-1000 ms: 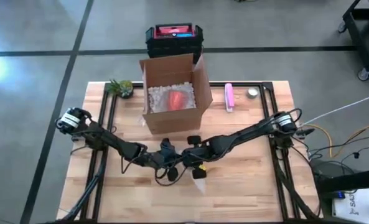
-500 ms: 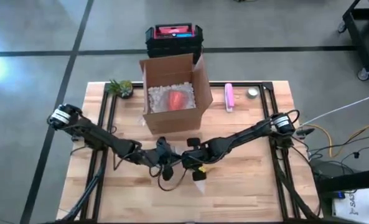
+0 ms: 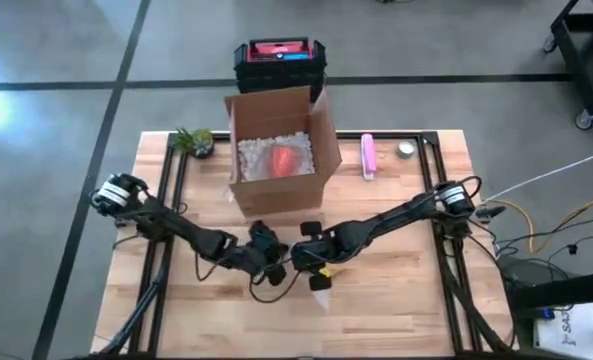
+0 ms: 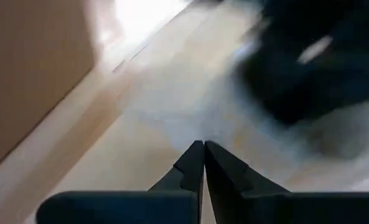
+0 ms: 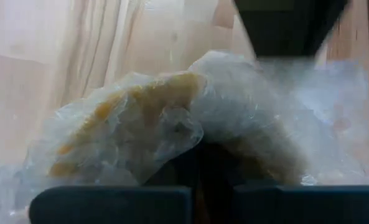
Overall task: Wrap mug
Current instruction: Wrap the yellow mug in the transparent bubble wrap
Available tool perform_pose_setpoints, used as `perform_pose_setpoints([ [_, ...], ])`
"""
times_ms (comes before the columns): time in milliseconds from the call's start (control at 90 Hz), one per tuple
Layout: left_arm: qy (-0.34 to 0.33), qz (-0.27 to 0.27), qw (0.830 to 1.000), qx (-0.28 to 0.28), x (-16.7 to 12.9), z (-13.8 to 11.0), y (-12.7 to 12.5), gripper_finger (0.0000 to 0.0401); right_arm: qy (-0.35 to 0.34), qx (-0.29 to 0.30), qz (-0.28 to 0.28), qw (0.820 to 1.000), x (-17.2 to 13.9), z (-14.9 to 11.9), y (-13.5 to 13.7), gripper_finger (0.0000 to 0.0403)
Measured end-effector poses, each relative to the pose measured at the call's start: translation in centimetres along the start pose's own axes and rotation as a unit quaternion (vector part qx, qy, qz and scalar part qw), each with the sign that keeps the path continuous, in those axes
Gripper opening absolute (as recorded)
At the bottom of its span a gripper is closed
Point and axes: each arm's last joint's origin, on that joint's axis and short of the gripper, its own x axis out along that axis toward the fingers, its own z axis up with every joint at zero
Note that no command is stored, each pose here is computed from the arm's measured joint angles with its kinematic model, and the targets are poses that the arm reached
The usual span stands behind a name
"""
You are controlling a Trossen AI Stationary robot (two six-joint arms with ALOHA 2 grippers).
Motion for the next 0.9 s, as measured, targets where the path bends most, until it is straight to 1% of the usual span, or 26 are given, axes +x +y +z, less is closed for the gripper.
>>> perform_pose_setpoints([
  [178, -0.016, -0.018, 1.000, 0.005, -0.4, 0.7, -0.3, 0.0000, 0.000, 0.000, 0.002, 1.000, 0.0, 0.0, 0.1, 0.0000],
  [411, -0.010, -0.026, 1.000, 0.007, -0.3, 0.4, -0.4, 0.0000, 0.000, 0.000, 0.004, 1.000, -0.1, 0.0, 0.1, 0.0000],
  [489, -0.007, -0.025, 1.000, 0.008, -0.1, 0.2, -0.4, 0.0000, 0.007, -0.001, 0.008, 1.000, -0.6, 0.0, 0.1, 0.0000],
  [656, -0.004, -0.028, 1.000, 0.009, 0.1, -0.1, -0.5, 0.0000, 0.041, 0.000, 0.012, 0.999, -3.2, -0.1, -0.2, 0.0000],
  [789, -0.004, -0.028, 1.000, 0.010, 0.1, -0.1, -0.5, 0.0000, 0.020, 0.002, 0.012, 1.000, -5.0, 0.3, -0.4, 0.0000],
  [900, -0.004, -0.028, 1.000, 0.011, 0.1, -0.1, -0.5, 0.0000, 0.009, 0.003, 0.012, 1.000, -5.1, 0.5, -0.4, 0.0000],
])
